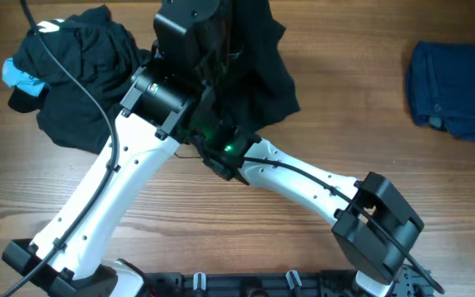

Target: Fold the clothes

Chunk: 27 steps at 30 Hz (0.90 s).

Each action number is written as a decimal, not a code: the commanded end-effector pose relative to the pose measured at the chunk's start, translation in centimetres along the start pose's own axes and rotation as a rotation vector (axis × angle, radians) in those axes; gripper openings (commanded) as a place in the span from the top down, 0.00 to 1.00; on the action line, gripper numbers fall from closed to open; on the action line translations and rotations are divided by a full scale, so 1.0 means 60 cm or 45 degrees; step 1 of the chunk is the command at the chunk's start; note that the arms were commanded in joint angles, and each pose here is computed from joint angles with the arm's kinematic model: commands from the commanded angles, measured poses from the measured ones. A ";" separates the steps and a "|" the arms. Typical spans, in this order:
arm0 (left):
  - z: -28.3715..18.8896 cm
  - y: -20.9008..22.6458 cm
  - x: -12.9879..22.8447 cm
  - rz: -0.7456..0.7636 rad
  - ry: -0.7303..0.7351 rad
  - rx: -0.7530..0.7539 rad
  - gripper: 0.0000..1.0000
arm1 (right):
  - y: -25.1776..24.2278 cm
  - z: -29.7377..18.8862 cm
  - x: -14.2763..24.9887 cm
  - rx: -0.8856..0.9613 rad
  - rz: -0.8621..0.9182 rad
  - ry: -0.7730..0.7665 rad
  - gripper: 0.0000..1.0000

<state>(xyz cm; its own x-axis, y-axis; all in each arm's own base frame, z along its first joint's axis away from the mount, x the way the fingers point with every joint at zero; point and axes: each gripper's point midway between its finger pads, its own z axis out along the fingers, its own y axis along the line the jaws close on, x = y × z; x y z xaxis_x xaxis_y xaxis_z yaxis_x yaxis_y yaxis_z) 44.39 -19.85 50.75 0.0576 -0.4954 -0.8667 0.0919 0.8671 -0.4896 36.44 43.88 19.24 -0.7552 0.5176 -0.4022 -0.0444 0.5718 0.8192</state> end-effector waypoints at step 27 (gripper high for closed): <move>-0.096 0.115 -0.122 0.238 0.003 -0.265 0.96 | -0.085 -0.408 -0.328 0.483 -0.723 -0.253 0.96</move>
<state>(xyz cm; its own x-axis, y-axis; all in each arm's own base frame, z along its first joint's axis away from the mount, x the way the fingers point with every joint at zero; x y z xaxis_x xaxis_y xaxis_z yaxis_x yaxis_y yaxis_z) 40.70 -11.36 51.14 0.0191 -0.3228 -0.9463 -0.1171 0.9392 -0.3227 36.04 17.97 29.34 -0.6428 0.2605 -0.7204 -0.0504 0.9240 0.3791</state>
